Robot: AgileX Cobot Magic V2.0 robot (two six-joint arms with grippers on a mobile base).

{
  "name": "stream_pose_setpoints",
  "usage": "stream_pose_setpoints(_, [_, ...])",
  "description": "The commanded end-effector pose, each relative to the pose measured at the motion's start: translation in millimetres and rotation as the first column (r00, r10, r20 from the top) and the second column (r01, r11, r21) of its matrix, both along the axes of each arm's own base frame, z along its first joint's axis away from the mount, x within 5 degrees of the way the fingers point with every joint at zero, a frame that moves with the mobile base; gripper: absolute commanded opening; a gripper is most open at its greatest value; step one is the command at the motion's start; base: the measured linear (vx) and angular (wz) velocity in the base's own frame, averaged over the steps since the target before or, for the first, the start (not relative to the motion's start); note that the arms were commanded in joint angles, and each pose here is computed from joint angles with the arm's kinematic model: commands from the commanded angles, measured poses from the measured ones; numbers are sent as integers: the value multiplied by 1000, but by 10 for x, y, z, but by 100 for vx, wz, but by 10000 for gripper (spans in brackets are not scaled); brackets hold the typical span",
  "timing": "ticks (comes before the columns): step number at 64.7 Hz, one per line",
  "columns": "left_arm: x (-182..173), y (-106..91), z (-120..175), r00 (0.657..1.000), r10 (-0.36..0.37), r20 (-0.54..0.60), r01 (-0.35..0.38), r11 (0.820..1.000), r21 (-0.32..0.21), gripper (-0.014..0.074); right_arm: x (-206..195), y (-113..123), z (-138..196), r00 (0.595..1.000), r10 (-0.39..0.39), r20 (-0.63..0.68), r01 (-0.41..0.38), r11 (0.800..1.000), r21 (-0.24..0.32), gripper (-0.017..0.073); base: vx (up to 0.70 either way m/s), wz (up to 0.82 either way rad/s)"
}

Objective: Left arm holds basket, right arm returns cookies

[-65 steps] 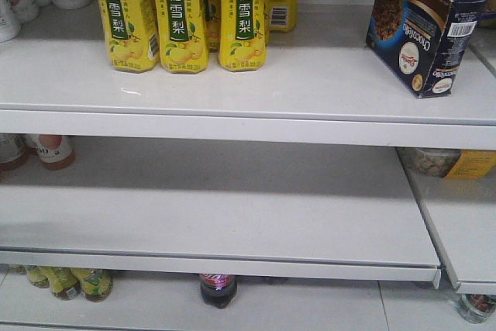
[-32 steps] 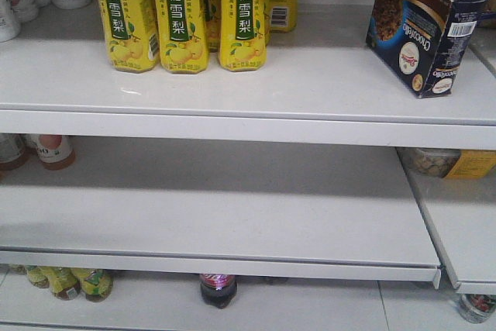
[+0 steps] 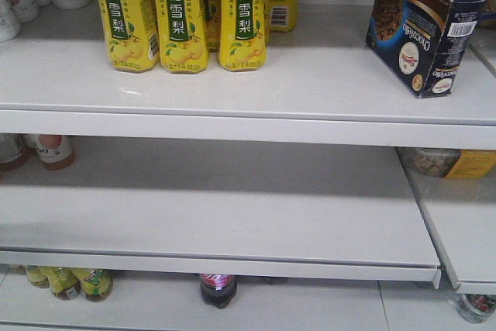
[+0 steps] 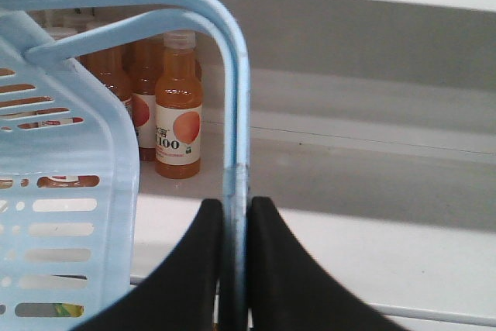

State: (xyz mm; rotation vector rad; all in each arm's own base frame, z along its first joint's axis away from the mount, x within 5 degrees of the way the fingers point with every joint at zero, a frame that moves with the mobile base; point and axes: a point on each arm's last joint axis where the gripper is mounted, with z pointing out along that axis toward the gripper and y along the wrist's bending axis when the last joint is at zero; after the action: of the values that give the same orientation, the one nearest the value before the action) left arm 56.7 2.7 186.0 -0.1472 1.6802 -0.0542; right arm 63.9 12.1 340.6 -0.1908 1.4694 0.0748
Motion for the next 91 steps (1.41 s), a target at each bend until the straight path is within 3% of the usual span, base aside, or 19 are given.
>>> stream_pose_setpoints(1, [-22, -1, 207, 989, -6, 150, 0, 999, 39, -3, 28, -45, 22, 994, -67, 92, 68, 998, -8, -6, 0, 0])
stream_pose_setpoints(12, [-22, -1, 207, 989, -6, 150, 0, 999, 39, -3, 45, -129, -324, 981, -179, 75, 173, 982, 82, -6, 0, 0])
stream_pose_setpoints(21, [-22, -1, 207, 989, -6, 150, 0, 999, 39, -3, -10, -179, -638, 966, -251, 67, 242, 963, 116, -6, 0, 0])
stream_pose_setpoints(41, [-22, -1, 207, 989, -6, 150, 0, 999, 39, -3, -95, -188, -1310, 961, -265, 79, 247, 952, 180, -6, 0, 0])
stream_pose_setpoints(58, [-22, -1, 207, 989, -6, 150, 0, 999, 39, -3, -78, -172, -1421, 966, -256, -37, 259, 964, 68, -6, 0, 0])
stream_pose_setpoints(91, [-22, -1, 207, 989, -6, 150, 0, 999, 39, -3, -75, -167, -1471, 964, -250, -94, 256, 965, 59, -6, 0, 0])
